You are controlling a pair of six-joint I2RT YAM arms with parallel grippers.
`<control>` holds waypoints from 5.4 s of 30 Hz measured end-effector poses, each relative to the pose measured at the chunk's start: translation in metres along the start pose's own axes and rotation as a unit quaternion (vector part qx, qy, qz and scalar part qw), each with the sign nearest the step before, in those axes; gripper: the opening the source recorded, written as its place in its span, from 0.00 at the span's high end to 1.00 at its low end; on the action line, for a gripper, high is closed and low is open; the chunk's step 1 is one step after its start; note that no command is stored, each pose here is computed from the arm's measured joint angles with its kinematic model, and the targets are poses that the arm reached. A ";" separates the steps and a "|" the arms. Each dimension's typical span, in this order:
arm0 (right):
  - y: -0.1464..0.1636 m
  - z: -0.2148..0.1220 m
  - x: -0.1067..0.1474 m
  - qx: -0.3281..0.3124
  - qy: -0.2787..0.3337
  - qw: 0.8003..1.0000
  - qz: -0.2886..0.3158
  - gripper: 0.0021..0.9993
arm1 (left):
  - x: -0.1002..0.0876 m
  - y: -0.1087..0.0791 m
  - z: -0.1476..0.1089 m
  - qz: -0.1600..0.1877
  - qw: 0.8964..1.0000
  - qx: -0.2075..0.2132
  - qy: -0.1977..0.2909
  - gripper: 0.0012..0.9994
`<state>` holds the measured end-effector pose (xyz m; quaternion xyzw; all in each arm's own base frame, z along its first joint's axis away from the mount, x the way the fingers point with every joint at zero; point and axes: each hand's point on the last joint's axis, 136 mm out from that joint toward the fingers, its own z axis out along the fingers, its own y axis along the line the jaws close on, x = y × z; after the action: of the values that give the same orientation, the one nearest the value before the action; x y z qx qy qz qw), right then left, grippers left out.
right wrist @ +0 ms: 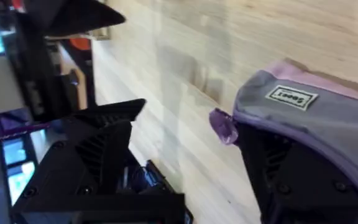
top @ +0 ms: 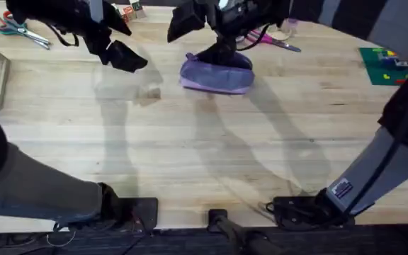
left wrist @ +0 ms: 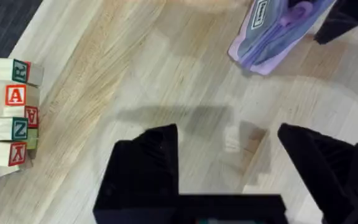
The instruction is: Unzip the bag, pick up the pens from the table one at a time and place them inside, then zip the bag closed.
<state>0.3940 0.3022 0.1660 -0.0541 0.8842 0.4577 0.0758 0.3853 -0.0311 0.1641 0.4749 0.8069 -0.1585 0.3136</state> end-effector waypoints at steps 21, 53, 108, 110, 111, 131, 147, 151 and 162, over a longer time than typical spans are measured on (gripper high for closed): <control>0.020 0.004 0.008 -0.067 0.029 0.997 -0.007 0.00 | 0.000 0.000 0.000 0.000 1.000 0.000 0.000 0.01; 0.069 -0.032 0.020 -0.091 0.010 0.993 -0.078 0.00 | 0.000 0.000 0.000 0.000 1.000 0.000 0.000 0.01; 0.108 -0.079 0.044 0.340 -0.238 0.853 -0.318 0.00 | 0.049 -0.022 0.000 0.129 0.975 0.107 -0.145 0.01; 0.108 -0.076 0.047 0.334 -0.229 0.857 -0.319 0.00 | 0.049 -0.022 0.000 0.129 0.975 0.107 -0.145 0.01; 0.107 -0.074 0.050 0.331 -0.219 0.860 -0.320 0.00 | 0.049 -0.022 0.000 0.129 0.975 0.107 -0.145 0.01; 0.083 -0.026 0.100 0.336 -0.149 0.902 -0.228 0.00 | 0.049 -0.022 0.000 0.129 0.975 0.107 -0.145 0.01; 0.075 -0.020 0.099 0.360 -0.154 0.891 -0.232 0.00 | 0.049 -0.022 0.000 0.129 0.975 0.107 -0.145 0.01; 0.075 -0.020 0.099 0.360 -0.155 0.890 -0.232 0.00 | 0.049 -0.022 0.000 0.129 0.975 0.107 -0.145 0.01; 0.071 -0.015 0.099 0.365 -0.149 0.889 -0.231 0.00 | 0.049 -0.022 0.000 0.129 0.975 0.107 -0.145 0.01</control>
<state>0.2842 0.3284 0.2133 -0.1565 0.9297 0.0745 0.3251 0.3492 -0.0092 0.1307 0.5777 0.6632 -0.2690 0.3924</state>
